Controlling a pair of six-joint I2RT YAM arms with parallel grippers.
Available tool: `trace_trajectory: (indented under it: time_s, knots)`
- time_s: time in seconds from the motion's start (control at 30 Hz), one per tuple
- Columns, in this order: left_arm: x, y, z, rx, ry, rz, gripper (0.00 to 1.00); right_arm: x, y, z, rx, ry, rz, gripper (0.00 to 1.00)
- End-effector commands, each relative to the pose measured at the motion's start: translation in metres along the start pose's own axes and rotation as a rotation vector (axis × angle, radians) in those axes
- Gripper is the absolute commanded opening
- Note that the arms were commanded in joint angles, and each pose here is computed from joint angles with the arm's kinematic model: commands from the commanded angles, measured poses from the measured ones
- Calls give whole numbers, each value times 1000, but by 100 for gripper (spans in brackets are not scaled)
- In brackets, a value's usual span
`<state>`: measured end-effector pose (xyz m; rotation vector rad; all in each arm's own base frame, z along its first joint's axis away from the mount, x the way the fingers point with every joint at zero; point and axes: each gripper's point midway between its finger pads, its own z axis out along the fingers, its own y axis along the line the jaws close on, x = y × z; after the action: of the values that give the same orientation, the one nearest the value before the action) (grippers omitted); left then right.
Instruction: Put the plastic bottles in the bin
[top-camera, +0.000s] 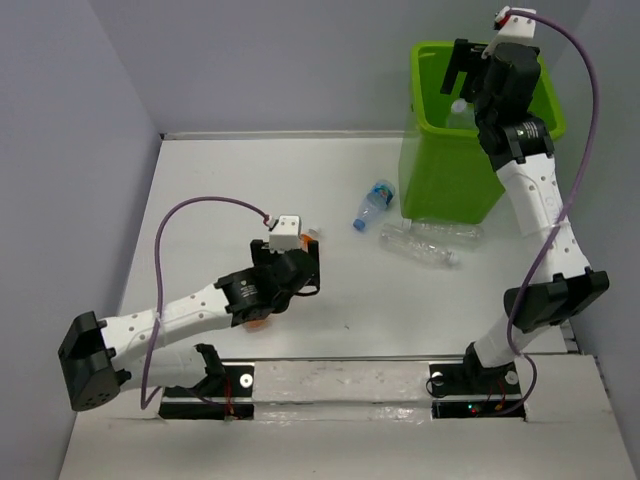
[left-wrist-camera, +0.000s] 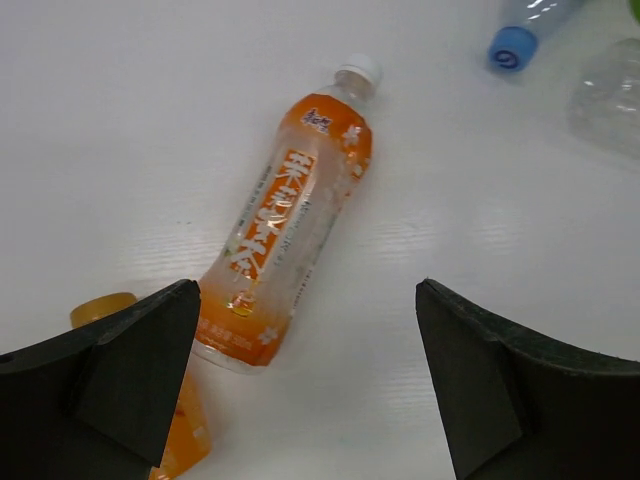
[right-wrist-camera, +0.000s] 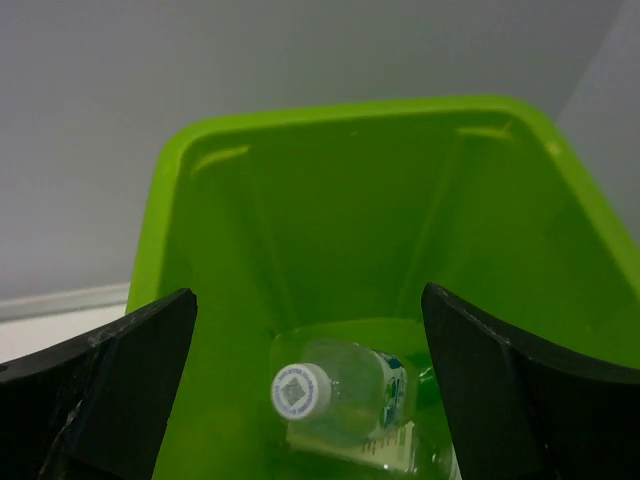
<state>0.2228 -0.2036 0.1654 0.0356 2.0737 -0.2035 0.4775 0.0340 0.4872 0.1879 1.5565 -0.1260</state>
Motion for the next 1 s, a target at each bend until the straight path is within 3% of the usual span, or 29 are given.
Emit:
trace_trajectory:
  time_s: [0.0,0.13,0.17,0.23,0.37,0.4,0.47,0.63,0.67,0.7,0.77,0.8,0.97]
  knots:
    - [-14,23,26,-154,2,29,99,-67,4,-70,-166,-119,129,100]
    - [1,19,47,-149,73,75,99,-71,26,-129,-404,-123,247,100]
    - [4,18,50,-144,90,86,99,-44,34,-130,-438,-77,293,100]
    - [10,21,61,-157,112,104,99,-40,45,-175,-588,-99,350,100]
    - [31,9,78,-66,204,163,99,21,59,-210,-722,12,474,100]
    - [35,6,81,-49,225,178,99,55,66,-213,-740,91,483,100]
    - [56,11,92,-83,306,209,99,91,70,-229,-787,175,519,100]
    - [76,22,103,-162,355,235,96,141,80,-259,-883,291,602,100]
    - [80,19,104,-151,368,229,91,170,82,-262,-877,359,624,100]
    - [79,17,104,-145,369,220,70,176,82,-265,-883,358,636,100]
    - [77,13,105,-129,360,206,51,199,87,-271,-901,423,653,100]
    - [70,6,102,-107,330,191,36,209,90,-271,-920,438,684,100]
    - [38,-28,80,54,204,144,34,239,104,-277,-966,535,768,100]
